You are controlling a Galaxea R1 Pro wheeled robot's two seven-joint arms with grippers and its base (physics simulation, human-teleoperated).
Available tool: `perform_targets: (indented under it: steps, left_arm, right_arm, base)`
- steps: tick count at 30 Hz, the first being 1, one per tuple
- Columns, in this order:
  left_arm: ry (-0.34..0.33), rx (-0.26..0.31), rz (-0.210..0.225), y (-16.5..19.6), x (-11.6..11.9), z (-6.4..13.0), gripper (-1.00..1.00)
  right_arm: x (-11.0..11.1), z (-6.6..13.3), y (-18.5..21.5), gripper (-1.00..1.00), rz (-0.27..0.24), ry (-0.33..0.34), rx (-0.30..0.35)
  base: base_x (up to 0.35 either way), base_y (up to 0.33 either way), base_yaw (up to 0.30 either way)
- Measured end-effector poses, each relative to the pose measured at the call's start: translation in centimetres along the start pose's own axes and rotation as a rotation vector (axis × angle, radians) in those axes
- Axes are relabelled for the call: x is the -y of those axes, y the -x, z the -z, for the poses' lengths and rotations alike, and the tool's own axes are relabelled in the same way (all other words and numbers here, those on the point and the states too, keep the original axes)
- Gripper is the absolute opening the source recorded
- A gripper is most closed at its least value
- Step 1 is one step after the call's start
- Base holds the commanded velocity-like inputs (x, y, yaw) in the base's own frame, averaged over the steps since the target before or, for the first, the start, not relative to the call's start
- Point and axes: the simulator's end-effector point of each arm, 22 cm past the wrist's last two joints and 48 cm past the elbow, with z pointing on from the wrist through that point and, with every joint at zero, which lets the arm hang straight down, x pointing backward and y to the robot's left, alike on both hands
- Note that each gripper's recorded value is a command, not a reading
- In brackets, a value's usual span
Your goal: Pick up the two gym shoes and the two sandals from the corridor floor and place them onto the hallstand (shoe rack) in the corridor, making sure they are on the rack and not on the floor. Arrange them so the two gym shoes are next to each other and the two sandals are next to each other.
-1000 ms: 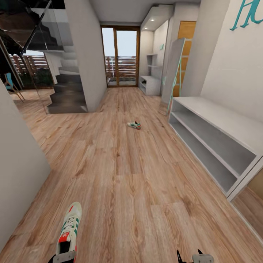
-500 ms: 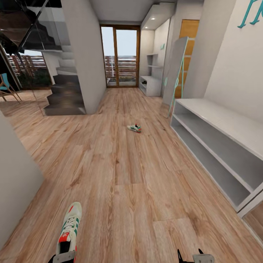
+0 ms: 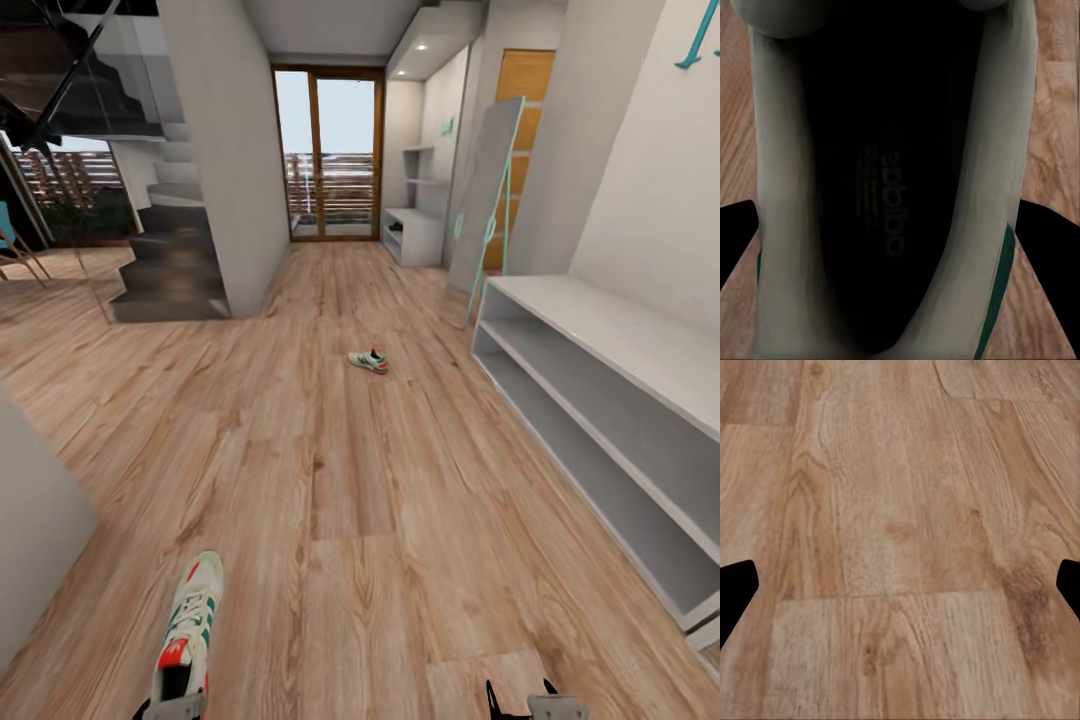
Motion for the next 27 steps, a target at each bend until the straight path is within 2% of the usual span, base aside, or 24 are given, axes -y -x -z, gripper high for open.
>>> perform_targets:
  steps: [2,5,27]
  left_arm:
    - [0.000,0.034,-0.004,0.24,-0.10,0.50,-1.00]
    - [0.000,0.044,-0.007,0.26,-0.10,0.71,-1.00]
    - [-0.003,0.045,-0.009,0.19,-0.02,0.80,-1.00]
  right_arm:
    - [-0.04,0.02,-0.08,1.00,0.000,0.001,-0.002]
    - [-0.06,0.03,-0.10,1.00,0.000,0.002,-0.002]
    - [0.18,-0.03,0.10,1.00,0.001,-0.003,0.003]
  base:
    - [0.339,0.000,0.000]
    - [0.339,0.000,0.000]
    - [0.339,0.000,0.000]
